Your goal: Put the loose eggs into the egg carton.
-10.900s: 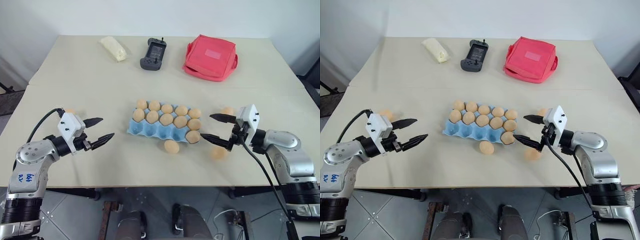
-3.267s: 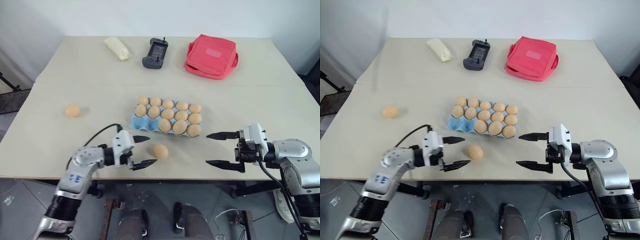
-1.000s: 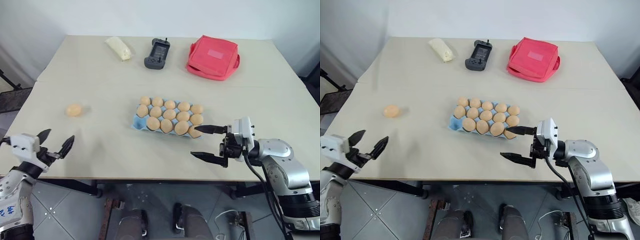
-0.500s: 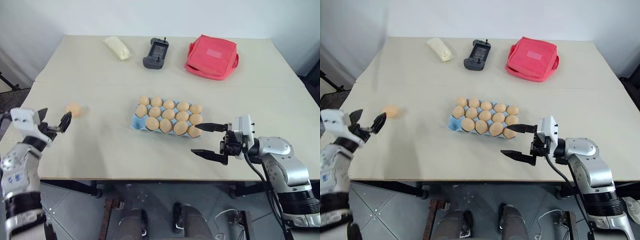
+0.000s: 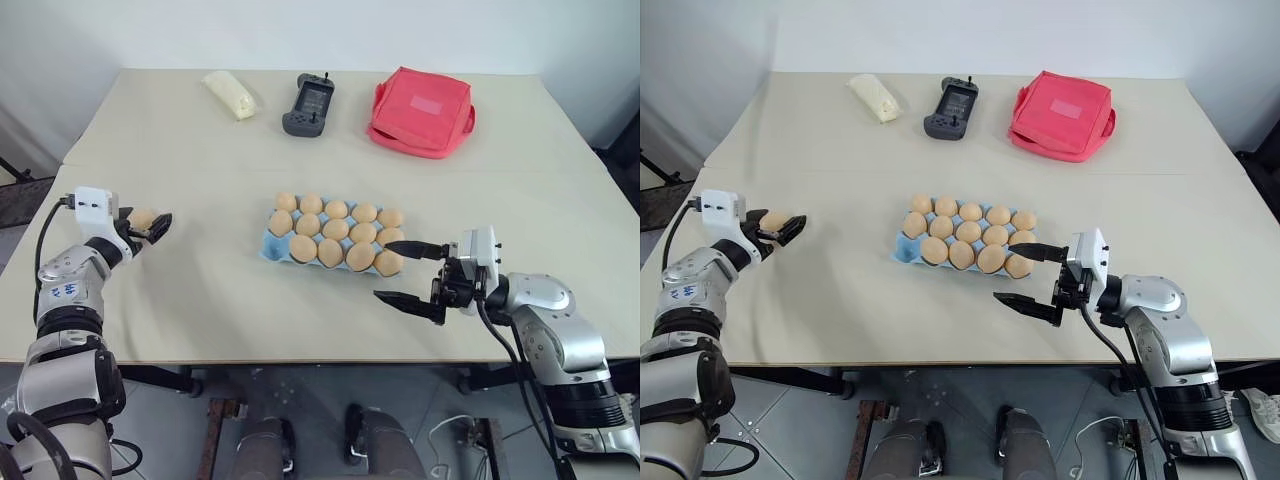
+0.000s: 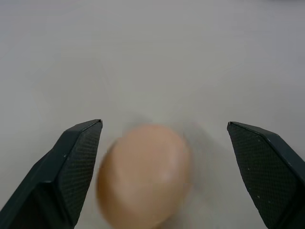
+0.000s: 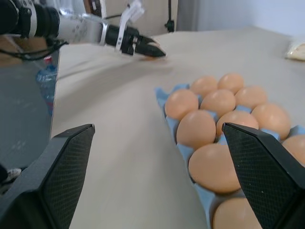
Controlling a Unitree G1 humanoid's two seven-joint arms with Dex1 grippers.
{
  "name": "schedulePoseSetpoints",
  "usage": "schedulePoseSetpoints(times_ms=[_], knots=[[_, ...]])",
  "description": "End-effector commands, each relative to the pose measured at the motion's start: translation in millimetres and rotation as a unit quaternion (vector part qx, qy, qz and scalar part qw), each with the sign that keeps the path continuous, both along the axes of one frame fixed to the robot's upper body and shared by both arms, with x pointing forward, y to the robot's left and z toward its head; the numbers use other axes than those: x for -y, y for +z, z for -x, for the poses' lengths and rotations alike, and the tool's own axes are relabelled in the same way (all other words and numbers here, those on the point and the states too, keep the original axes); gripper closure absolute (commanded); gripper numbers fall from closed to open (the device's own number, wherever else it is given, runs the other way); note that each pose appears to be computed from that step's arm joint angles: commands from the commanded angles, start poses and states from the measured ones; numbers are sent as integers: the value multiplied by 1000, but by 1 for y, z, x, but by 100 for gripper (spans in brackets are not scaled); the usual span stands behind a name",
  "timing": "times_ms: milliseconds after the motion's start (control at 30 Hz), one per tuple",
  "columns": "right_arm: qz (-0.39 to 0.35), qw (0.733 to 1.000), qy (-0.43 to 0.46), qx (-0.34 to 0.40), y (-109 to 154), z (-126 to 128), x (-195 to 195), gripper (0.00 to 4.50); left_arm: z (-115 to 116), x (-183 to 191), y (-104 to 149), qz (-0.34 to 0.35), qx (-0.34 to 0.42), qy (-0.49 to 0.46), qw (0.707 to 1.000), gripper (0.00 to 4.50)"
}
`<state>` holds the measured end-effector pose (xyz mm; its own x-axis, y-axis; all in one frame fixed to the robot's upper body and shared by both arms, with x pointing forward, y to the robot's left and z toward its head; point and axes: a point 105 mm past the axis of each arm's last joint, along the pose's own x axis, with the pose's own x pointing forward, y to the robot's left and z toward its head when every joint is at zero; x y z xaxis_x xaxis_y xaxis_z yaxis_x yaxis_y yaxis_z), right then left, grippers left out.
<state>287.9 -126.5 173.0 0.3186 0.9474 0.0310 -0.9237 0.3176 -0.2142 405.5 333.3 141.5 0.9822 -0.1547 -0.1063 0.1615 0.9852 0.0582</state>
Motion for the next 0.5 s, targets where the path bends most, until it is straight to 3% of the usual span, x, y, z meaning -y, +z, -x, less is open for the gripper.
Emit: schedulePoseSetpoints(times_ms=[33, 100, 267, 500], knots=[[-11, 999, 5, 30, 14, 4, -4, 0, -4, 2, 1, -2, 1, 6, 1000, 3], [-14, 999, 2, 30, 14, 4, -5, 0, -6, 6, -1, 3, 3, 3, 1000, 20], [-14, 999, -2, 29, 13, 4, -4, 0, -5, 17, 8, -15, 33, -37, 999, 152], [-13, 1000, -8, 22, 9, 4, -2, 0, 9, 46, 32, -44, 107, -151, 982, 152]])
